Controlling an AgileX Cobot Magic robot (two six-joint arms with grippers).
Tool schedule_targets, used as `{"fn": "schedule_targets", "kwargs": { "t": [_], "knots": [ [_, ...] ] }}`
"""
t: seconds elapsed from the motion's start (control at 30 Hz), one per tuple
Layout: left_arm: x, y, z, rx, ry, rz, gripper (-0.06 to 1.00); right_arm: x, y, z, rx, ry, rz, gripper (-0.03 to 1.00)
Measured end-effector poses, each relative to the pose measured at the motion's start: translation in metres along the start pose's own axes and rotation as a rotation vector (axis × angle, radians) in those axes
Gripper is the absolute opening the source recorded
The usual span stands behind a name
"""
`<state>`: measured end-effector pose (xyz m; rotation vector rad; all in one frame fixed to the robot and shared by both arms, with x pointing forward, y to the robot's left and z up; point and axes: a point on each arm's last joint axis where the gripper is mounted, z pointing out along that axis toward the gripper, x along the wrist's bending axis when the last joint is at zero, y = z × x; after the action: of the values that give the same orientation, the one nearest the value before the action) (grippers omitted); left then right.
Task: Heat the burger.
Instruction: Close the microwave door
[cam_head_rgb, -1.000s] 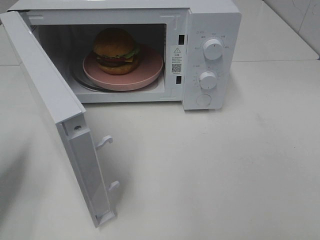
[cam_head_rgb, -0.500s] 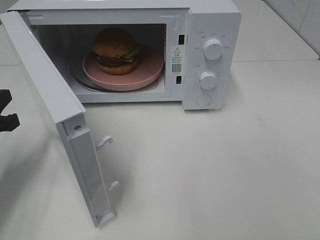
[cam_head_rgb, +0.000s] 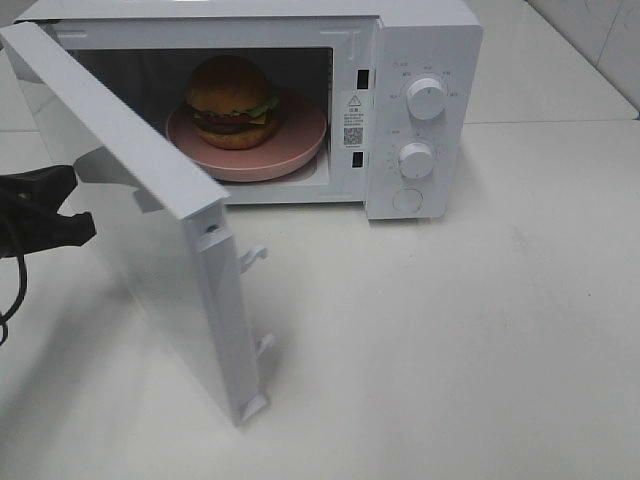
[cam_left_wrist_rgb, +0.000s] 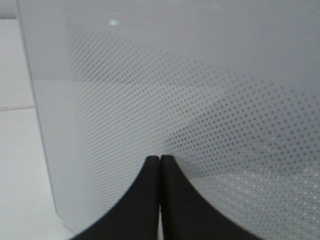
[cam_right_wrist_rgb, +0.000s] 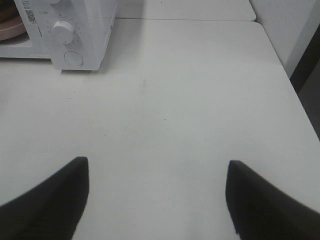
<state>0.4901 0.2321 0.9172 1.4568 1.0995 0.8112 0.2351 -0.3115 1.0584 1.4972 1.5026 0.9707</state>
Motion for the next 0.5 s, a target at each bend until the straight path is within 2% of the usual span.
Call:
{"fn": "schedule_targets", "kwargs": {
  "t": [0.1, 0.5],
  "knots": [
    [-0.001, 0.001, 0.002, -0.001, -0.005, 0.005, 0.00, 0.000, 0.000, 0.000, 0.000, 0.000, 0.000, 0.73],
    [-0.029, -0.003, 0.033, 0.021, -0.081, 0.028, 0.00, 0.000, 0.000, 0.000, 0.000, 0.000, 0.000, 0.73]
  ]
}}
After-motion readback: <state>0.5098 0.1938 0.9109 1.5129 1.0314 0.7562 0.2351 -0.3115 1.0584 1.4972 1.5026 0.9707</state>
